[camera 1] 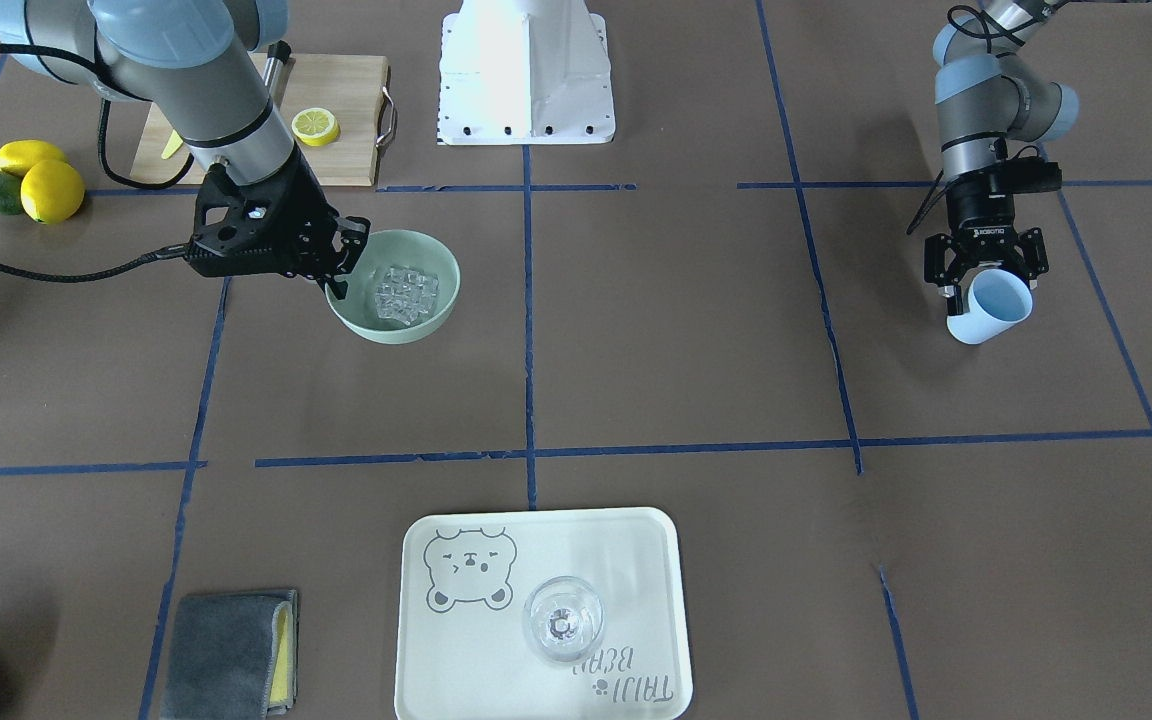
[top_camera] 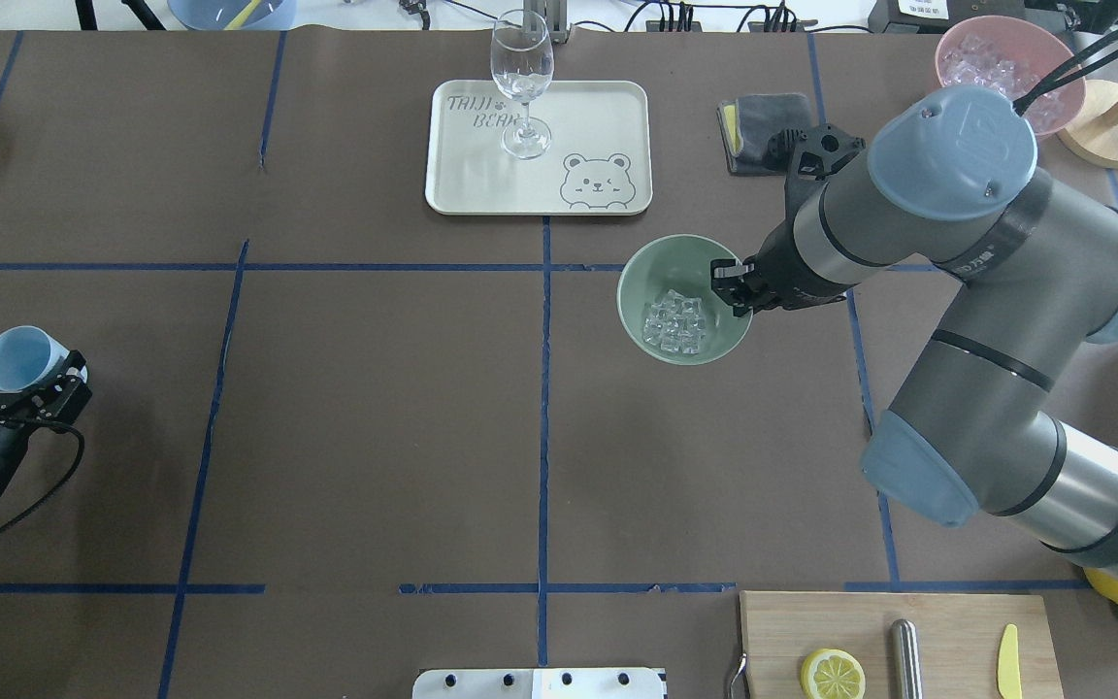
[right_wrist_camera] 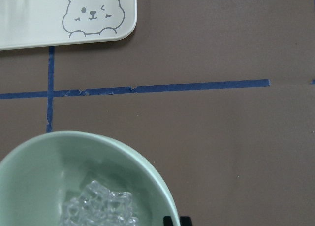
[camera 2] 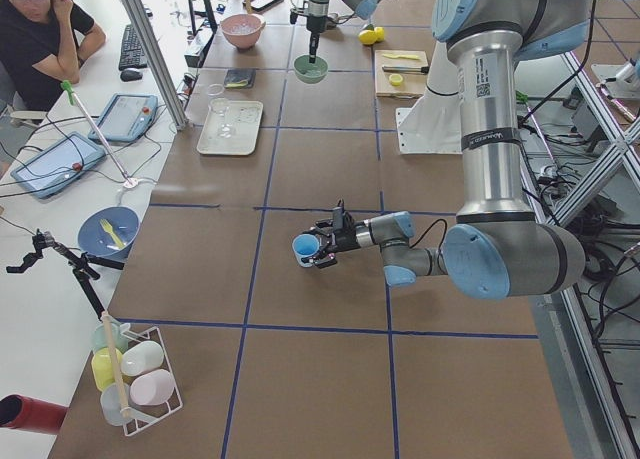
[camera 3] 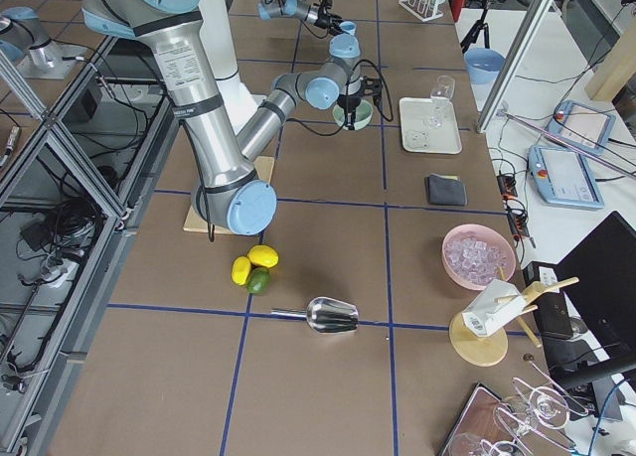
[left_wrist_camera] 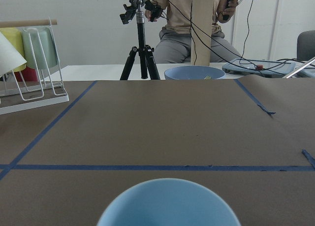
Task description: Pour ice into bowl
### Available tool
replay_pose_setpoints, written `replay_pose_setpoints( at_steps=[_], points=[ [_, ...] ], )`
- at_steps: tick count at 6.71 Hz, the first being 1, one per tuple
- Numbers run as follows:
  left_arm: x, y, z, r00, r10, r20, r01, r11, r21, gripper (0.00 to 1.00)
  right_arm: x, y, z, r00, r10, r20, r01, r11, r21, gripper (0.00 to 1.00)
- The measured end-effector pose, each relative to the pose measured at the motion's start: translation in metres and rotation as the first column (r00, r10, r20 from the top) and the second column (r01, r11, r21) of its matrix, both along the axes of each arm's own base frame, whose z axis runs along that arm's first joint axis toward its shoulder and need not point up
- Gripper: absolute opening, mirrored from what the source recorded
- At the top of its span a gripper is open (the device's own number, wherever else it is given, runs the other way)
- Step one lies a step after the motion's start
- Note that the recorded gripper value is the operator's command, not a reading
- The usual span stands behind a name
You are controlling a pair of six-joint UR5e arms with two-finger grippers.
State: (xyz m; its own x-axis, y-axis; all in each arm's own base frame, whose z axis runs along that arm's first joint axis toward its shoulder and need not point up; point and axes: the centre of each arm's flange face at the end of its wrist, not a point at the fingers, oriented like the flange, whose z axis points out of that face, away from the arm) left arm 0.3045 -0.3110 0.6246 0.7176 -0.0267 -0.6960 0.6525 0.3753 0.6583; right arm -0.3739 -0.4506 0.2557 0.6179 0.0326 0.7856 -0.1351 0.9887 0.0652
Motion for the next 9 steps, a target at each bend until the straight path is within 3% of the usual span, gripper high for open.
replay_pose_setpoints(
  at_steps=[3, 5, 9],
  points=[
    [-0.040, 0.005, -0.017, 0.999, 0.013, 0.051, -0.014, 1.000, 0.015, 1.00, 0.018, 0.012, 0.018, 1.000, -0.007, -0.012, 0.007, 1.000, 0.006, 0.00],
    [-0.065, -0.010, -0.038, 0.994, 0.022, 0.107, -0.025, 0.999, 0.027, 1.00, 0.037, 0.027, 0.045, 0.999, -0.026, -0.046, 0.027, 1.000, 0.014, 0.00],
    [-0.124, -0.062, -0.065, 0.963, 0.129, 0.238, -0.133, 0.991, -0.001, 1.00, 0.114, 0.057, 0.170, 0.993, -0.050, -0.110, 0.058, 0.996, 0.067, 0.00]
  ],
)
